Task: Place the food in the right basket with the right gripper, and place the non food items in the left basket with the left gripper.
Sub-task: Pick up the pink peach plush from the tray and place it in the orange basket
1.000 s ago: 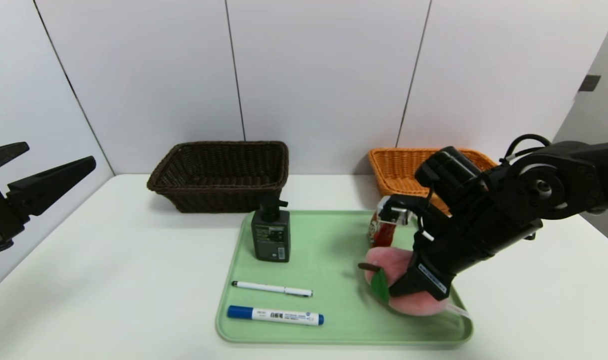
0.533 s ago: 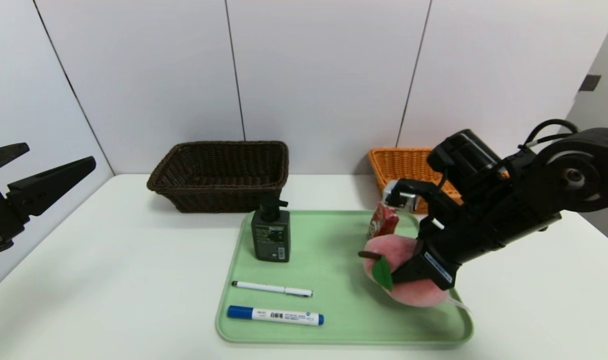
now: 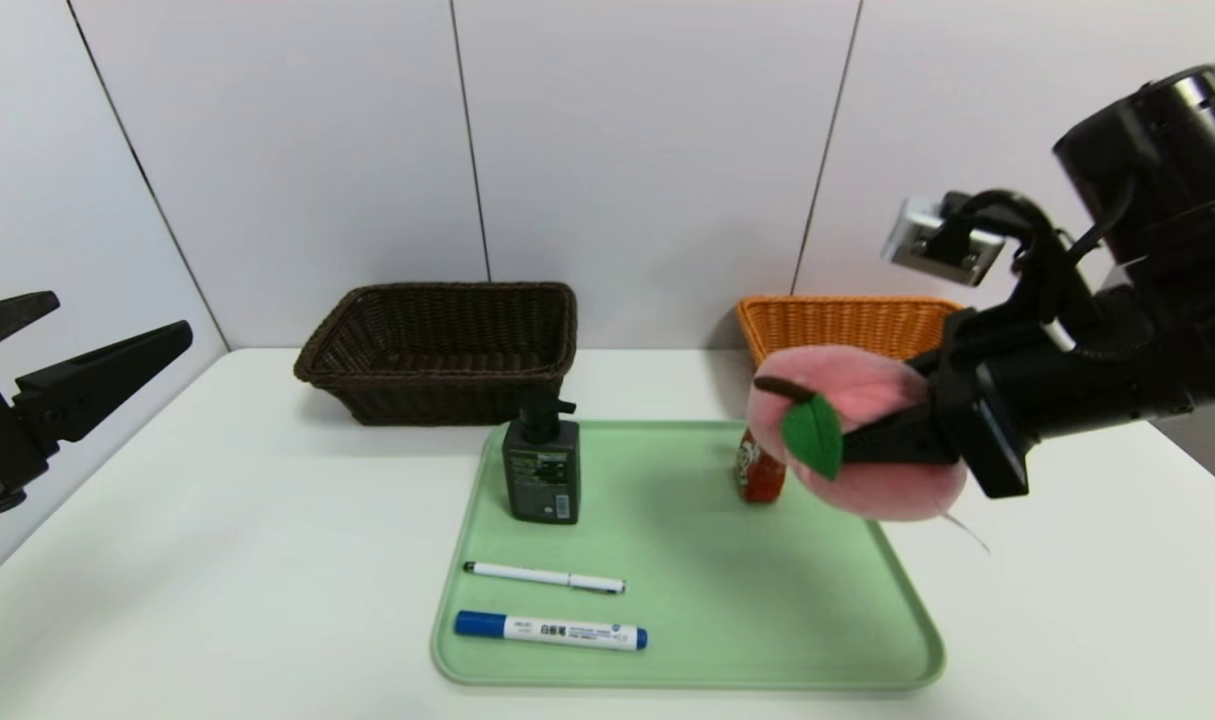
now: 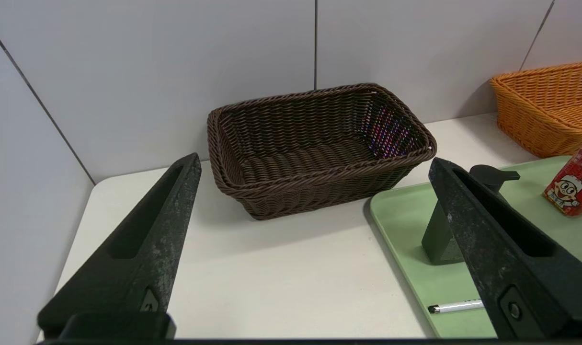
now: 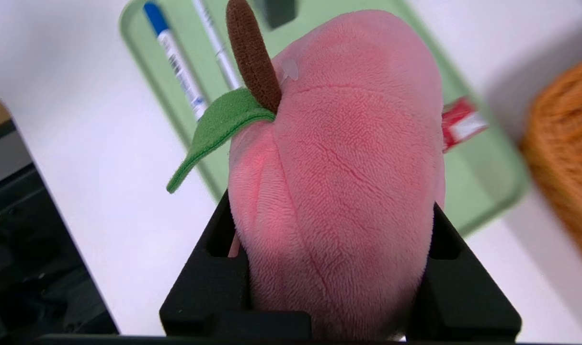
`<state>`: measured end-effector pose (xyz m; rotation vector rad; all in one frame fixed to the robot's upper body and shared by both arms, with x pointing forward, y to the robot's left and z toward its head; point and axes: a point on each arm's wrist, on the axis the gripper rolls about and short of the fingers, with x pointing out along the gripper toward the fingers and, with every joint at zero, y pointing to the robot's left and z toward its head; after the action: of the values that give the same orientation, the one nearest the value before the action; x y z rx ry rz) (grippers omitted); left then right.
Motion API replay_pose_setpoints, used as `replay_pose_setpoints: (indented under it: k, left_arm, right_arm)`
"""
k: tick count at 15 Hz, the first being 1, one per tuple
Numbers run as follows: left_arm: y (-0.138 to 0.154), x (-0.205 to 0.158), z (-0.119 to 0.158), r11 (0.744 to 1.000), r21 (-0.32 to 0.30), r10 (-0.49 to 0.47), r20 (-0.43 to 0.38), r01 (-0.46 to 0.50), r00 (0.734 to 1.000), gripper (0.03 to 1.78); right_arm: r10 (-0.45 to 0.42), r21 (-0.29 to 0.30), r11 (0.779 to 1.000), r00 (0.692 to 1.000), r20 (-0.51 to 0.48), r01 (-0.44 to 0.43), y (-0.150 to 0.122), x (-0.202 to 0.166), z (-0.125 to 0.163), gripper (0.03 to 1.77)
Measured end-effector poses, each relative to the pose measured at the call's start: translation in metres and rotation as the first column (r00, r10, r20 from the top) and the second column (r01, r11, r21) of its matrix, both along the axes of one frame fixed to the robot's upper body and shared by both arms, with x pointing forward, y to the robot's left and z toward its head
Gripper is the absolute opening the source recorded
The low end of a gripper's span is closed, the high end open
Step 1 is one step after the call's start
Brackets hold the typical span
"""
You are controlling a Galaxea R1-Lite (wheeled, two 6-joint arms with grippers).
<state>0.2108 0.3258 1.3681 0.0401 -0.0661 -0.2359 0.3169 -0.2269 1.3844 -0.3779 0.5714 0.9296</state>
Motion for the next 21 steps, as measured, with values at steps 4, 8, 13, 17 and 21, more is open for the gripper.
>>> replay_pose_setpoints:
  k: [4,8,13,17,21]
  left_arm:
    - [0.0,-0.003,0.0,1.0,-0.001,0.0,0.006,0.0,1.0,1.69]
    - [0.0,-0.006,0.0,1.0,-0.001,0.0,0.015,0.0,1.0,1.69]
    - [0.0,-0.009,-0.001,1.0,-0.001,0.002,0.017,-0.002,1.0,1.69]
    - [0.0,-0.01,-0.004,1.0,-0.002,0.002,0.009,-0.002,1.0,1.69]
    - [0.0,-0.011,-0.007,1.0,-0.001,0.002,0.004,-0.002,1.0,1.69]
  right_arm:
    - [-0.18,0.066,0.983,0.977,0.11,0.174,-0.039,0.021,0.035,0.77]
    - [-0.354,0.115,0.934,0.921,0.165,0.338,-0.074,0.06,0.045,0.77]
    - [-0.509,0.135,0.861,0.827,0.24,0.491,-0.096,0.118,0.022,0.77]
    - [-0.585,0.101,0.809,0.777,0.233,0.579,-0.114,0.153,-0.012,0.77]
    - [-0.633,0.081,0.771,0.747,0.203,0.631,-0.139,0.176,-0.04,0.77]
